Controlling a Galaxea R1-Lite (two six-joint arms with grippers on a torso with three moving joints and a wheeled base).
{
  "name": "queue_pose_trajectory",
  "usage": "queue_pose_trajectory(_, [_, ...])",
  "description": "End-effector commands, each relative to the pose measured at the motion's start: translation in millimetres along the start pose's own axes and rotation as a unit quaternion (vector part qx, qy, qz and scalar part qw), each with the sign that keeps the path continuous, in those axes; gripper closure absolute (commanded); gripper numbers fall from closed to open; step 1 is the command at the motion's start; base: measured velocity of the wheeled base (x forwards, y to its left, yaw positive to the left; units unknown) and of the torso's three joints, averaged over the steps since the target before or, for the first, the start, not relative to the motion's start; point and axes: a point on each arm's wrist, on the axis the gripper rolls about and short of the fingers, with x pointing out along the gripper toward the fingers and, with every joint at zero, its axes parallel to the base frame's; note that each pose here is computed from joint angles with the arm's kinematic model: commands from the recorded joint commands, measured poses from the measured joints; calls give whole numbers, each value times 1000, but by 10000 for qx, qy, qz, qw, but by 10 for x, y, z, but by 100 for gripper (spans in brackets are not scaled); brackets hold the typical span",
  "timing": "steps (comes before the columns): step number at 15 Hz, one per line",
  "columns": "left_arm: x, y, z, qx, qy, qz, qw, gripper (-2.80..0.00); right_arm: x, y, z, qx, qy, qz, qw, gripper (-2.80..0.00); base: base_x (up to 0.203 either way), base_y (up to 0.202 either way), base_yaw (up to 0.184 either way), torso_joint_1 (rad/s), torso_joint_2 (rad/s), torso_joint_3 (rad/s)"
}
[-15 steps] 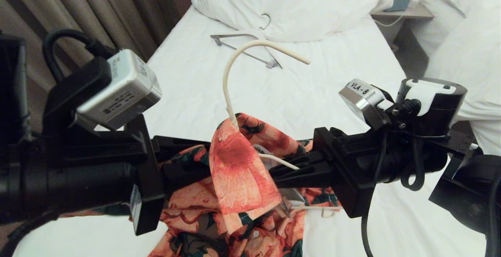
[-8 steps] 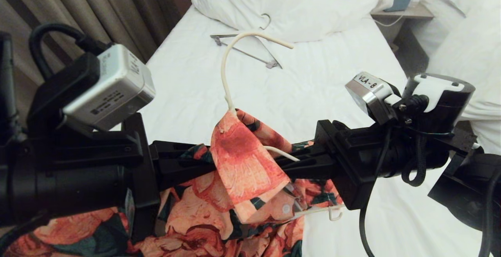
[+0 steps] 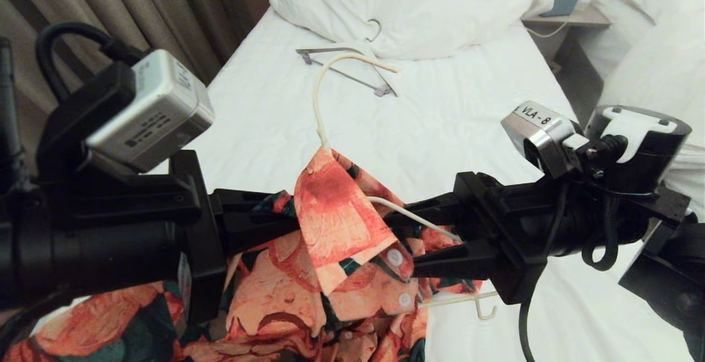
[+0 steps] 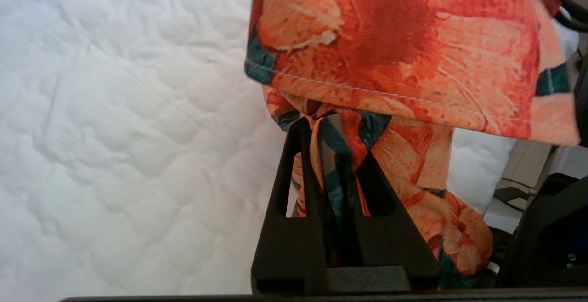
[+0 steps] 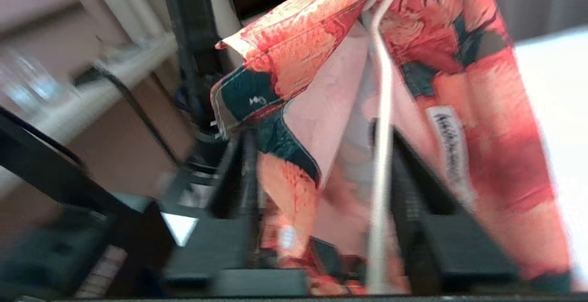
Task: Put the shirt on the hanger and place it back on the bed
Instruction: Hook the other side of the shirt onto the hanger
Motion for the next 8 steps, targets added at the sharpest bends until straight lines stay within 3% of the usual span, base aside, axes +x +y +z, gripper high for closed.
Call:
queue_pose_trajectory(1, [-1,2,10,14,-15,-13,10000,0,-49,101,145,116,-97,-38,9999,-280,0,0,0,0,0,0])
queue_pose_trajectory(2, [-18,4,31,9,-63,-9,10000,0,-91,170,237,208,-137,-235,9994,-280,0,0,0,0,0,0])
queue_pose_trajectory(4, [-61,7,74,11,-184,1,9998,0,-216,350,399,503,-77,-1040,9933,-280,0,0,0,0,0,0])
queue_pose_trajectory(5, [-72,13,92,5,-221,14,9998,0,-285,429,426,790,89,-1636,9833,-280,0,0,0,0,0,0])
queue_pose_trajectory(8, [-81,-10,132,-207,-294,-42,9993,0,-479,529,466,1170,432,-3329,9347,-280,0,0,0,0,0,0])
